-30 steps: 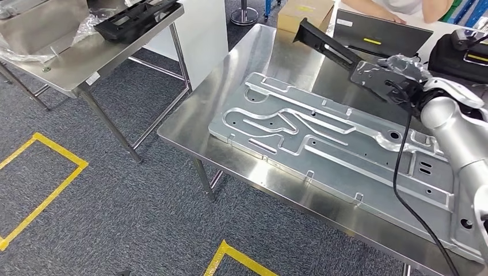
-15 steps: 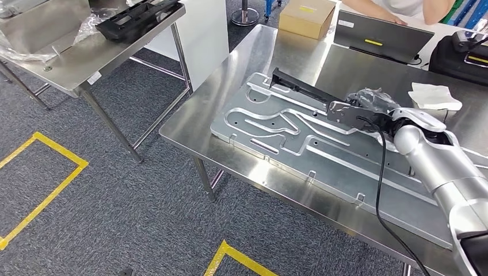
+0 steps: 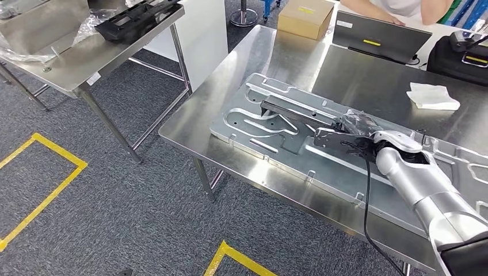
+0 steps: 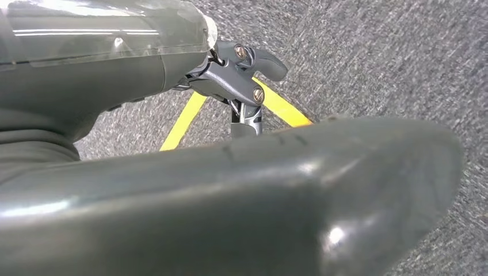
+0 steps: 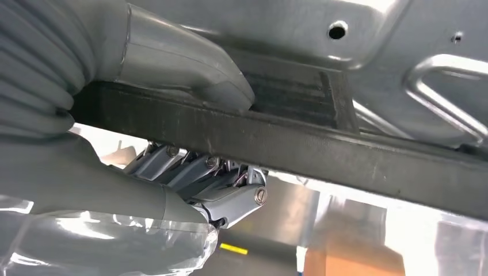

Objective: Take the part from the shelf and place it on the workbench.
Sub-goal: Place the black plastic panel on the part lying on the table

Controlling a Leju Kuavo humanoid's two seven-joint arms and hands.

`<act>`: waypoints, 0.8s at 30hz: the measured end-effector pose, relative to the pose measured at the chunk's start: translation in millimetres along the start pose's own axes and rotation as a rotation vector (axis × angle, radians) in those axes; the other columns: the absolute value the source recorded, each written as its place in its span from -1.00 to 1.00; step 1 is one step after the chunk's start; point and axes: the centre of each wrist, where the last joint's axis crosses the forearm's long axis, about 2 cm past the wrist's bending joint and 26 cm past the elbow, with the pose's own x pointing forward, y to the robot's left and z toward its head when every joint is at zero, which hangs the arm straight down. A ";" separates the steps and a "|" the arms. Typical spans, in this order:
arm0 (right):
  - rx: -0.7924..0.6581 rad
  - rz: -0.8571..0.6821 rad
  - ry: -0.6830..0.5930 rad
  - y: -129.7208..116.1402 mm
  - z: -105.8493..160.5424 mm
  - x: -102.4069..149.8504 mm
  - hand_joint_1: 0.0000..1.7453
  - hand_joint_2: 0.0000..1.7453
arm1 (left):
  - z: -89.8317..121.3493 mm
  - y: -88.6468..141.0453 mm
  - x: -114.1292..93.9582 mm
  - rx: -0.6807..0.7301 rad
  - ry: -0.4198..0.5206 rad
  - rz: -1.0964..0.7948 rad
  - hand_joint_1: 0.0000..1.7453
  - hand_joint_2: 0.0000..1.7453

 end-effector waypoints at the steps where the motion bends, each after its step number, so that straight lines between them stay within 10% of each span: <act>1: 0.006 -0.002 0.003 3.3 0.3 -0.7 -1.00 1.00 | -0.1 -0.1 0.3 0.000 -0.001 -0.004 -1.00 0.00; 3: 0.024 -0.006 0.011 11.5 1.7 -2.8 -1.00 1.00 | -0.1 -0.1 0.4 0.001 -0.005 -0.005 -1.00 -1.00; 4: 0.032 -0.008 0.015 15.7 2.6 -3.8 -1.00 1.00 | -0.1 -0.1 0.2 0.000 -0.008 -0.002 -1.00 -1.00; 7: 0.046 -0.019 0.028 26.1 5.4 -6.9 -1.00 -0.50 | 0.0 -0.2 -0.1 -0.008 -0.014 0.004 -1.00 -1.00; 11: 0.027 -0.094 0.026 32.5 9.4 -9.5 -1.00 -0.50 | 0.2 -0.7 -0.5 -0.014 -0.018 0.023 -1.00 -1.00; 12: 0.005 -0.141 0.016 32.5 11.1 -9.4 -1.00 -1.00 | 0.3 -1.1 -0.9 -0.016 -0.019 0.027 -1.00 -1.00; 24: -0.832 -0.920 -0.522 -75.2 97.9 14.9 -1.00 -1.00 | 1.4 -0.6 -3.7 -0.006 -0.031 0.034 -1.00 -1.00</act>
